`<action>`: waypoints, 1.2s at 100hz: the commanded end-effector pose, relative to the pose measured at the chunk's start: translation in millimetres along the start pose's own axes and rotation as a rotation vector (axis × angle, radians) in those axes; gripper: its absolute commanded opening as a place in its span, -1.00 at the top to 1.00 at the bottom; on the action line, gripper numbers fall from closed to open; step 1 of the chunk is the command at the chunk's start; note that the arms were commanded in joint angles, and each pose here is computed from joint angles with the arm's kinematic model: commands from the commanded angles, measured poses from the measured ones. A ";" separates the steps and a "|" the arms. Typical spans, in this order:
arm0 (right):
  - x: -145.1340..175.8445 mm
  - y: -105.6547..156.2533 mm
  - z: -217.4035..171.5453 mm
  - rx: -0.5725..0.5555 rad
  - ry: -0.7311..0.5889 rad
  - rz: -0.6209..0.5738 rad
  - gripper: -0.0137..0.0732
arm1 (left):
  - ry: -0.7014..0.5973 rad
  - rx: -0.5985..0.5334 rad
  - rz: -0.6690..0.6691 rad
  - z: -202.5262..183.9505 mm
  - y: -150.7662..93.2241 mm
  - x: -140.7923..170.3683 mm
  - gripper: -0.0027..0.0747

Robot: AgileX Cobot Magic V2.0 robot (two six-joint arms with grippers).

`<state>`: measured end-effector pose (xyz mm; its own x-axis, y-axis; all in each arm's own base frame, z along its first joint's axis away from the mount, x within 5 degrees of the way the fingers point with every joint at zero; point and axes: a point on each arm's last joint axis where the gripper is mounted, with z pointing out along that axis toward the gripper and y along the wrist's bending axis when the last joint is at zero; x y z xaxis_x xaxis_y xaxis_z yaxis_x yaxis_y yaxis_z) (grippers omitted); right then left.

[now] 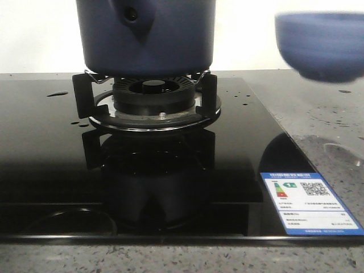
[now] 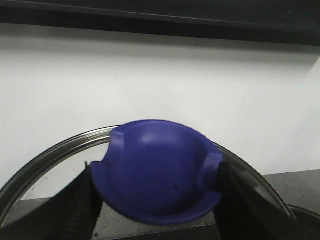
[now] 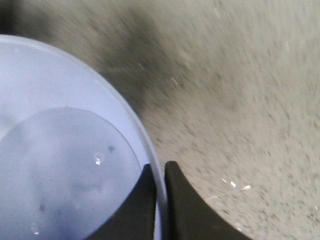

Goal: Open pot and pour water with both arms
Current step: 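Lift the light blue bowl with right gripper and carry it over the pot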

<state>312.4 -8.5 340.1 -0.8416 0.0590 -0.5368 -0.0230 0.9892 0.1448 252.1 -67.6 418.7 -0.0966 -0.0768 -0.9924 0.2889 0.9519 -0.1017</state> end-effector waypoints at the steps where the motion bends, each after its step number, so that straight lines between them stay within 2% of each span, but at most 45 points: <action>1: -21.0 11.4 -43.1 -0.060 -0.156 0.000 0.85 | -0.179 -0.051 -0.001 -13.8 3.0 -29.6 0.04; 19: -40.4 27.0 -83.2 -0.155 -0.243 -0.009 0.82 | -0.203 -0.063 -0.002 -14.2 4.1 -31.8 0.04; 45: -53.9 66.3 -116.5 -0.257 -0.317 -0.127 0.81 | -0.219 -0.074 0.038 -14.6 4.6 -33.2 0.04; 69: -65.8 114.7 -105.3 -0.362 -0.305 -0.241 0.81 | -0.243 -0.087 0.042 -15.2 6.0 -35.5 0.04; 83: -75.0 140.2 -94.3 -0.409 -0.339 -0.280 0.81 | -0.243 -0.126 0.041 -16.1 15.9 -36.1 0.04; 99: -85.2 161.5 -81.4 -0.439 -0.426 -0.295 0.81 | -0.237 -0.167 0.035 -17.5 26.9 -36.2 0.04; 120: -92.7 178.7 -68.0 -0.438 -0.569 -0.352 0.81 | -0.233 -0.172 0.035 -17.6 28.3 -36.0 0.04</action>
<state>358.9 153.4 437.0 -0.5322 -0.1647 -0.8304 -0.5294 0.8303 0.1745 258.4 -39.3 425.1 -0.0088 -0.0604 -0.9981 0.1595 0.9853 -0.0610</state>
